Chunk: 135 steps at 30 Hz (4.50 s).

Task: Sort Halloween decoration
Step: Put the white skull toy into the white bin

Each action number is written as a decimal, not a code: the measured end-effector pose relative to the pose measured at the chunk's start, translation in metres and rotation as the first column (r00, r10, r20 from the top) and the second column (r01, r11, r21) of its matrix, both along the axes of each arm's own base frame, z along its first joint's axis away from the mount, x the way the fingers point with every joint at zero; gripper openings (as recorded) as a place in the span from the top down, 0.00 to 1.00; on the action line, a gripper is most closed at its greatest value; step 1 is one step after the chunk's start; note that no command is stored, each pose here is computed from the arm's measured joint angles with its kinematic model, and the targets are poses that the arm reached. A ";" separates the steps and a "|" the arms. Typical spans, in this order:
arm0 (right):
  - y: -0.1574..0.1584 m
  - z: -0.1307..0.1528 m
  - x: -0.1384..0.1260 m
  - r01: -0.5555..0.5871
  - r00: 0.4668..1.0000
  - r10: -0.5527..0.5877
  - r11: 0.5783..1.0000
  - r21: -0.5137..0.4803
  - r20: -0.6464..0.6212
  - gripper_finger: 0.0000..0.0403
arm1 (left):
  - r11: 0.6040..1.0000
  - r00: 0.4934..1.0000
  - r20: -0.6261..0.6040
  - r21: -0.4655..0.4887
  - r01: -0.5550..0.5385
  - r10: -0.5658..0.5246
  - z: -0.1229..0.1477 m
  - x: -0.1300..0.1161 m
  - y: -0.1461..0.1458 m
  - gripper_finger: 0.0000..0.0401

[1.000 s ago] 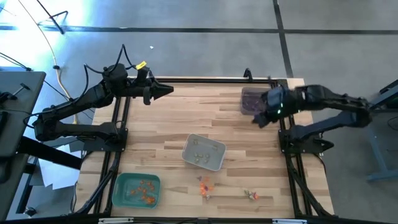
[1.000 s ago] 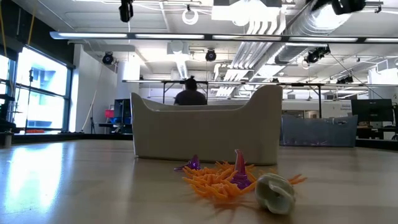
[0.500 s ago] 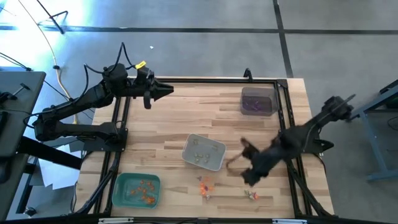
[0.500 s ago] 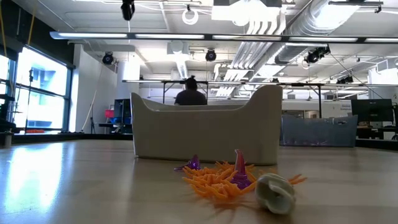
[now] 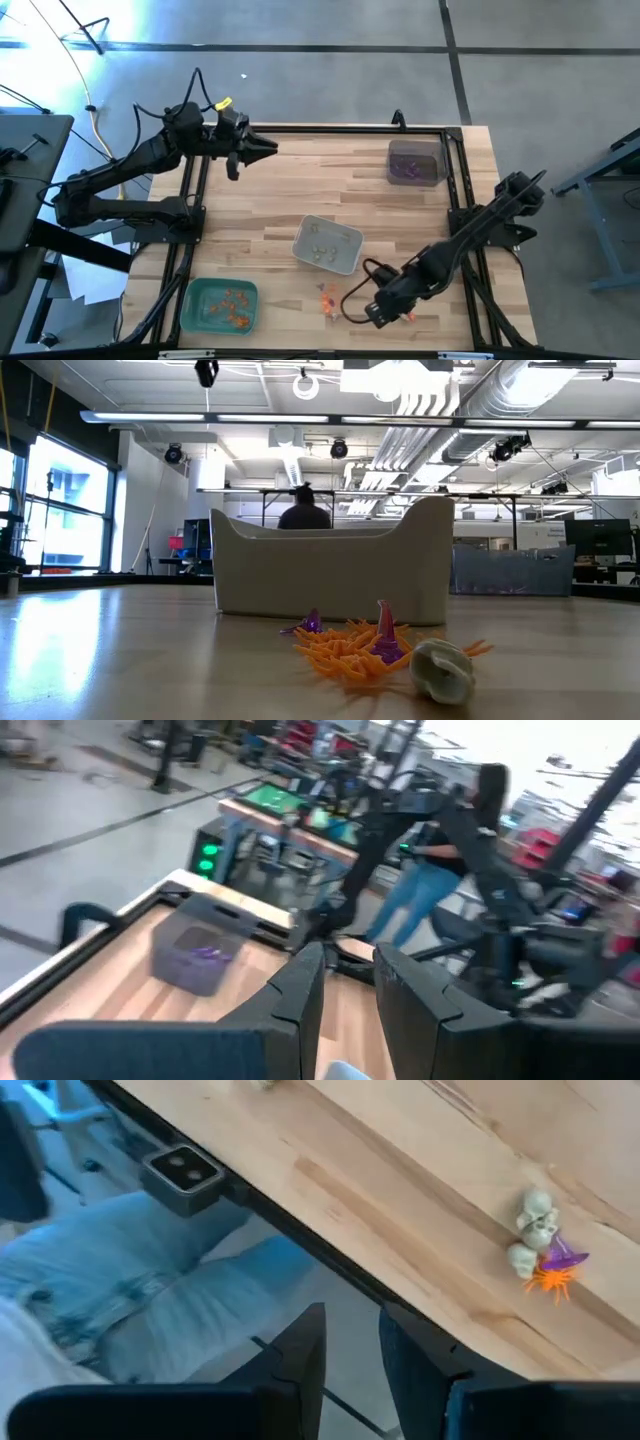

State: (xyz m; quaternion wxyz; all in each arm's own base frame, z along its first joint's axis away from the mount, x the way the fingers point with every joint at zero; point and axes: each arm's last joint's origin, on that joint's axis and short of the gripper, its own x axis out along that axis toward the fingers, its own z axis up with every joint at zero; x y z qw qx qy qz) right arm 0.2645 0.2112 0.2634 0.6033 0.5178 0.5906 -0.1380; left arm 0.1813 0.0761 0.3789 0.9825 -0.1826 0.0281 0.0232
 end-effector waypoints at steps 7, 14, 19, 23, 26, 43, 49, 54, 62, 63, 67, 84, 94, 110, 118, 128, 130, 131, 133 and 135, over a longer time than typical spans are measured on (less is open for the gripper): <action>-0.001 -0.018 -0.002 -0.052 0.993 0.043 0.996 -0.073 -0.113 0.70 | 0.993 0.993 0.023 -0.026 0.117 -0.116 0.004 -0.005 -0.006 0.81; -0.004 -0.041 -0.006 -0.091 0.962 0.038 0.978 -0.190 -0.270 0.66 | 0.984 0.991 0.067 -0.125 0.124 -0.116 0.011 -0.016 -0.012 0.81; 0.005 -0.062 0.006 -0.108 0.965 0.059 0.977 -0.181 -0.255 0.66 | 0.982 0.988 0.106 -0.135 0.130 -0.116 0.018 -0.028 -0.018 0.81; 0.009 -0.078 0.009 -0.154 0.947 0.097 0.973 -0.170 -0.305 0.66 | 0.983 0.984 0.138 -0.125 0.135 -0.117 0.023 -0.039 -0.023 0.81; 0.009 -0.085 0.010 -0.173 0.941 0.108 0.968 -0.180 -0.322 0.66 | 0.985 0.980 0.162 -0.108 0.137 -0.119 0.027 -0.046 -0.026 0.81; 0.005 -0.112 0.007 -0.249 0.909 0.136 0.936 -0.251 -0.395 0.66 | 0.989 0.971 0.207 -0.061 0.133 -0.118 0.033 -0.062 -0.034 0.81; 0.001 -0.130 0.007 -0.217 0.927 0.144 0.959 -0.183 -0.347 0.66 | 0.989 0.971 0.206 -0.062 0.133 -0.117 0.033 -0.062 -0.034 0.81; -0.003 -0.132 0.005 -0.232 0.919 0.152 0.954 -0.188 -0.364 0.66 | 0.989 0.972 0.207 -0.062 0.132 -0.116 0.033 -0.062 -0.034 0.81; -0.005 -0.133 0.005 -0.257 0.909 0.178 0.951 -0.172 -0.376 0.80 | 0.990 0.972 0.207 -0.061 0.131 -0.116 0.033 -0.062 -0.034 0.81; -0.005 -0.133 0.005 -0.262 0.909 0.183 0.950 -0.171 -0.375 0.82 | 0.989 0.972 0.207 -0.061 0.131 -0.116 0.033 -0.062 -0.034 0.81; -0.005 -0.133 0.005 -0.269 0.907 0.191 0.948 -0.168 -0.374 0.92 | 0.990 0.972 0.207 -0.061 0.129 -0.114 0.033 -0.062 -0.034 0.81; -0.005 -0.134 0.005 -0.271 0.906 0.193 0.948 -0.167 -0.378 1.00 | 0.995 0.976 0.211 -0.068 0.078 -0.062 0.033 -0.061 -0.032 0.81; -0.005 -0.134 0.005 -0.258 0.907 0.179 0.952 -0.167 -0.381 1.00 | 0.995 0.976 0.210 -0.068 0.079 -0.063 0.033 -0.061 -0.032 0.81; 0.030 -0.089 0.034 -0.265 0.955 0.249 0.960 -0.086 -0.160 0.75 | 0.996 0.990 0.132 -0.064 0.068 -0.060 0.025 -0.060 -0.032 0.81; 0.052 -0.073 0.002 -0.332 0.894 0.291 0.941 -0.068 -0.341 0.71 | 0.995 0.991 0.122 -0.068 0.068 -0.059 0.024 -0.060 -0.032 0.81; 0.061 -0.074 -0.003 -0.318 0.907 0.275 0.944 -0.089 -0.318 0.71 | 0.995 0.991 0.122 -0.067 0.070 -0.061 0.024 -0.060 -0.032 0.81; 0.061 -0.075 -0.004 -0.334 0.902 0.288 0.938 -0.095 -0.323 0.71 | 0.995 0.991 0.122 -0.068 0.070 -0.061 0.024 -0.060 -0.032 0.81; 0.061 -0.078 -0.003 -0.340 0.899 0.295 0.936 -0.090 -0.323 0.71 | 0.995 0.991 0.122 -0.068 0.070 -0.062 0.024 -0.060 -0.032 0.81; 0.062 -0.086 -0.003 -0.337 0.901 0.299 0.939 -0.074 -0.314 0.71 | 0.995 0.991 0.122 -0.069 0.070 -0.061 0.024 -0.060 -0.032 0.81; 0.061 -0.094 -0.003 -0.337 0.905 0.306 0.940 -0.058 -0.297 0.71 | 0.995 0.991 0.122 -0.069 0.070 -0.062 0.024 -0.060 -0.032 0.81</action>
